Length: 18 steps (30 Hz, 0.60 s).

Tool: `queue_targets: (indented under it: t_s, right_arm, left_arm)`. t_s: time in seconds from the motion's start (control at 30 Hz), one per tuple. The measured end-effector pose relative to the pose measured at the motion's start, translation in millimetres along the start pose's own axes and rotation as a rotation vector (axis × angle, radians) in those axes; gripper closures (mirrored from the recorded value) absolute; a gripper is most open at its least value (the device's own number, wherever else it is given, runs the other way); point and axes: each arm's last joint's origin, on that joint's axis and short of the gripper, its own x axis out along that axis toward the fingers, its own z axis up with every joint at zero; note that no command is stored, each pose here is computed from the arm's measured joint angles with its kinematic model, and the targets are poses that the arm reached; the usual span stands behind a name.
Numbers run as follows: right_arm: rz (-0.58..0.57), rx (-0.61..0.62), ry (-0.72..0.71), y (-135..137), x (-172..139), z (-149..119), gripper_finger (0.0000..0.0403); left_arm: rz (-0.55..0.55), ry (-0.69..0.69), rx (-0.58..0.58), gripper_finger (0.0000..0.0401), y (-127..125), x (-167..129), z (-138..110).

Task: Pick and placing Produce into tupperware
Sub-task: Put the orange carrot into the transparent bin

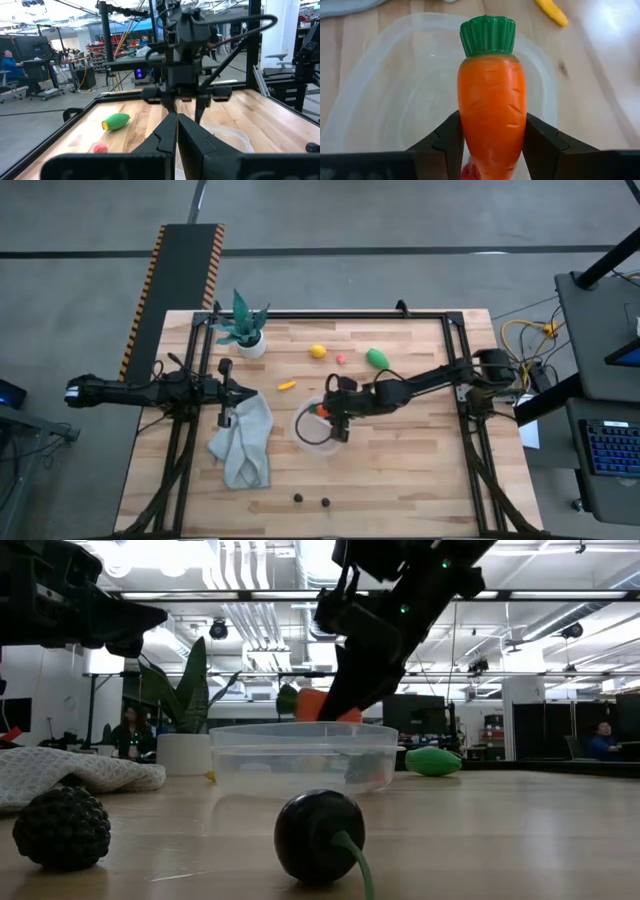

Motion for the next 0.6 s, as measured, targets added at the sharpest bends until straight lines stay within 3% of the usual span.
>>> queue_targets:
  t_s: [0.6]
  right_arm:
    - [0.001, 0.016, 0.041, 1, 19, -9, 0.0245]
  left_arm:
    - [-0.003, 0.026, 0.002, 0.0401, 0, 2, -2]
